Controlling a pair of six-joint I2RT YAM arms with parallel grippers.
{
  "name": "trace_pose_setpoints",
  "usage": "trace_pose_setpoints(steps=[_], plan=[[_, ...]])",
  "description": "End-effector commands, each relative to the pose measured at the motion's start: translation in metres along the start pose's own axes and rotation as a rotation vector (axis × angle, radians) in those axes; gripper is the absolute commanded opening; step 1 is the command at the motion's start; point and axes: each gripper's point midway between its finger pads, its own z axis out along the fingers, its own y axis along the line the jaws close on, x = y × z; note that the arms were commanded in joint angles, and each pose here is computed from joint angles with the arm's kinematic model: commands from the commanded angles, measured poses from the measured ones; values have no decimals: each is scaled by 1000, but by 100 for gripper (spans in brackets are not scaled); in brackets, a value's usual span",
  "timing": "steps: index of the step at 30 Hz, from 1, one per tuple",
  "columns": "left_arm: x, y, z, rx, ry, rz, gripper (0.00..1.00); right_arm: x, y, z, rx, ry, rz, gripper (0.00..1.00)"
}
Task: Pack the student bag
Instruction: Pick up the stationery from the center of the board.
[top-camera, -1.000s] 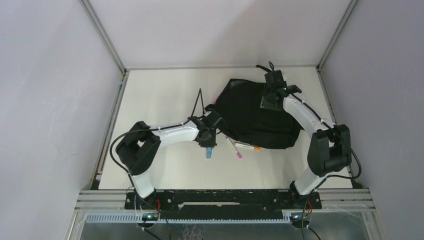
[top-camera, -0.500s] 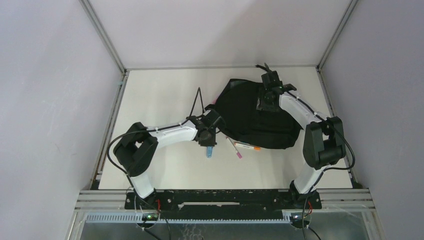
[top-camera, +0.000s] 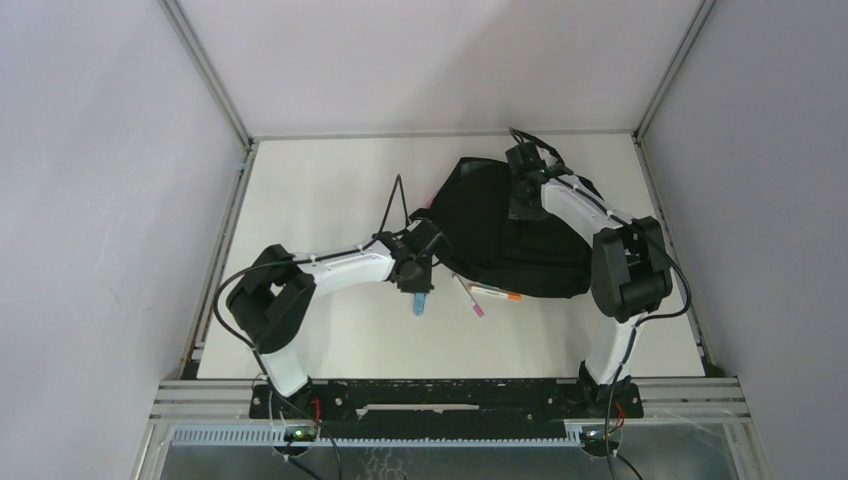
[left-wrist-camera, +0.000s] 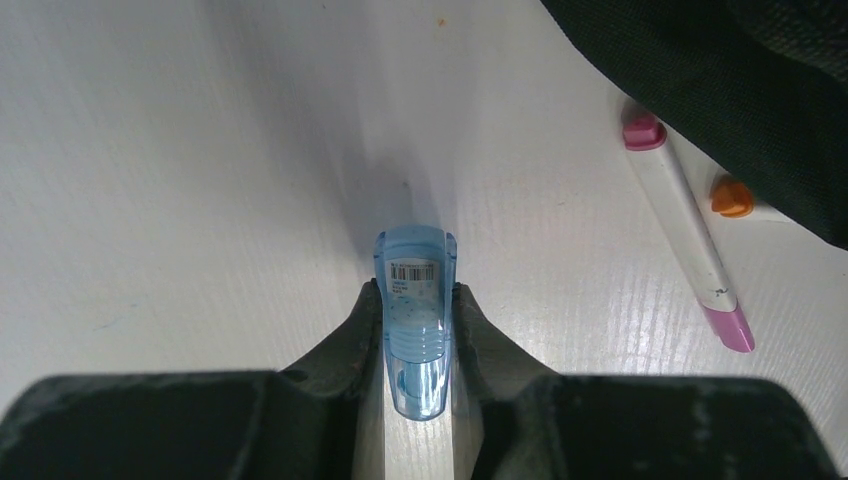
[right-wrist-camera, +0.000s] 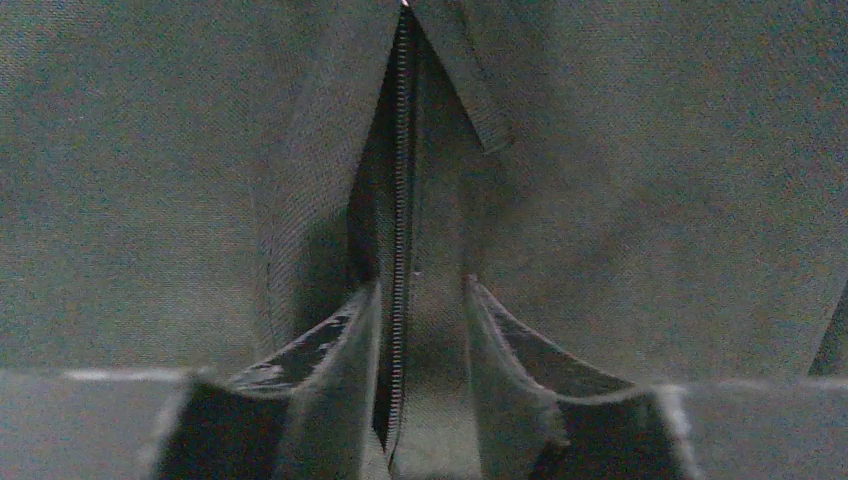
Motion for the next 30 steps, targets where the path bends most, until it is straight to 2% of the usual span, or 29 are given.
trace_pose_setpoints(steps=[1,4,6,17,24,25,27,30], plan=[[-15,-13,-20,73,-57,11,6,-4,-26,-6,82,-29,32,37],[-19,-17,-25,91,-65,9,5,-2,-33,-11,88,-36,46,14],[-21,-19,-27,96,-71,8,1,-3,-34,-17,84,-49,53,0],[-39,-34,-60,187,-127,10,0,-24,-31,-70,16,-173,93,0],[-58,-56,-87,280,-167,16,0,-14,-27,-61,1,-132,65,0],[-60,-58,-90,290,-172,17,0,-12,-25,-58,-6,-122,57,4],[-65,-63,-95,307,-181,22,0,-10,-22,-55,-9,-109,48,22],[-69,-69,-100,327,-187,28,0,-9,-25,-49,17,-106,45,31]])
